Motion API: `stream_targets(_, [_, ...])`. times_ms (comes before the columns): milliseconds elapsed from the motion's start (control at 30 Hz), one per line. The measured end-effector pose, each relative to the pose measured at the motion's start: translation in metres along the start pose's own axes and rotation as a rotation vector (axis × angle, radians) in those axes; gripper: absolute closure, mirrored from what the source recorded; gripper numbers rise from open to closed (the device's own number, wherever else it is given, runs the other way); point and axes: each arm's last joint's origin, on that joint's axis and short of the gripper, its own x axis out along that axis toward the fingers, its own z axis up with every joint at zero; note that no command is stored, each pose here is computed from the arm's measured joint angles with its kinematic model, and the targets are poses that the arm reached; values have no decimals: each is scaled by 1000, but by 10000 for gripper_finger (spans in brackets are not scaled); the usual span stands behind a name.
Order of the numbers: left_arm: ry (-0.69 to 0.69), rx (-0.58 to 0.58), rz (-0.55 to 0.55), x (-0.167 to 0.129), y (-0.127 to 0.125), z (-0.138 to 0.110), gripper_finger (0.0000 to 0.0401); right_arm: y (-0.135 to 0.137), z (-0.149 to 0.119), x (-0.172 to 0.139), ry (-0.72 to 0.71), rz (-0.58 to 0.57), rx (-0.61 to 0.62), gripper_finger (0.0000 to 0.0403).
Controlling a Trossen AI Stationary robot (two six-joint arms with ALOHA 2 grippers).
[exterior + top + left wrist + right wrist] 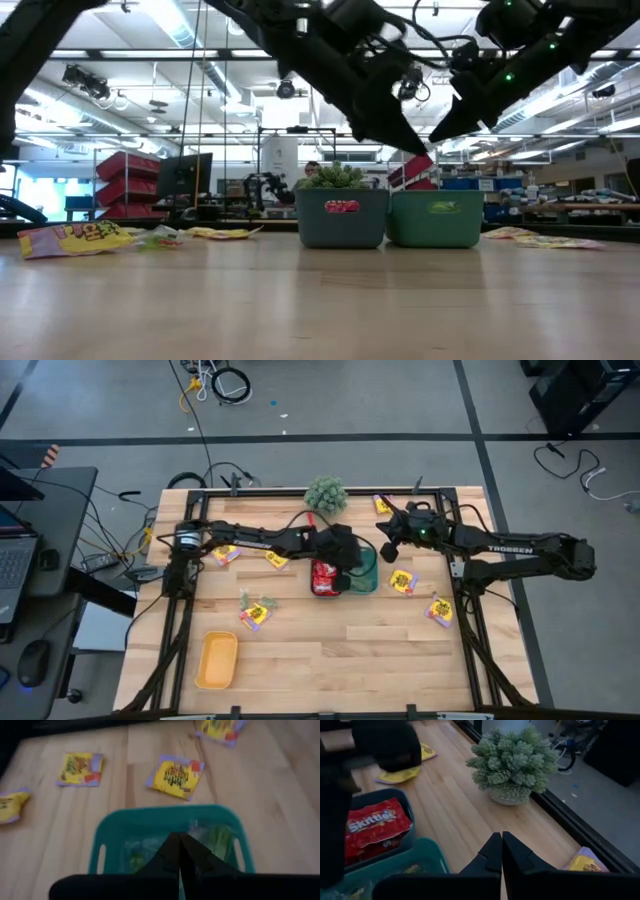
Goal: Sort candy
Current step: Put the green gummy into the green bin
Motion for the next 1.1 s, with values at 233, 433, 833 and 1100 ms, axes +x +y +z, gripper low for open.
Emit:
stream_targets(233, [-57, -16, 12, -43, -7, -28, 400, 12, -8, 1, -106, 127, 36, 403])
stream_targets(433, [-40, -41, -41, -98, -17, -50, 400, 27, -4, -2, -173, 213, 61, 403])
stream_targets(833, [243, -6, -134, -170, -48, -76, 401, 64, -3, -11, -246, 291, 51, 403])
stream_targets(1100, [461, 45, -174, -170, -70, -103, 401, 90, 3, -15, -242, 319, 33, 403])
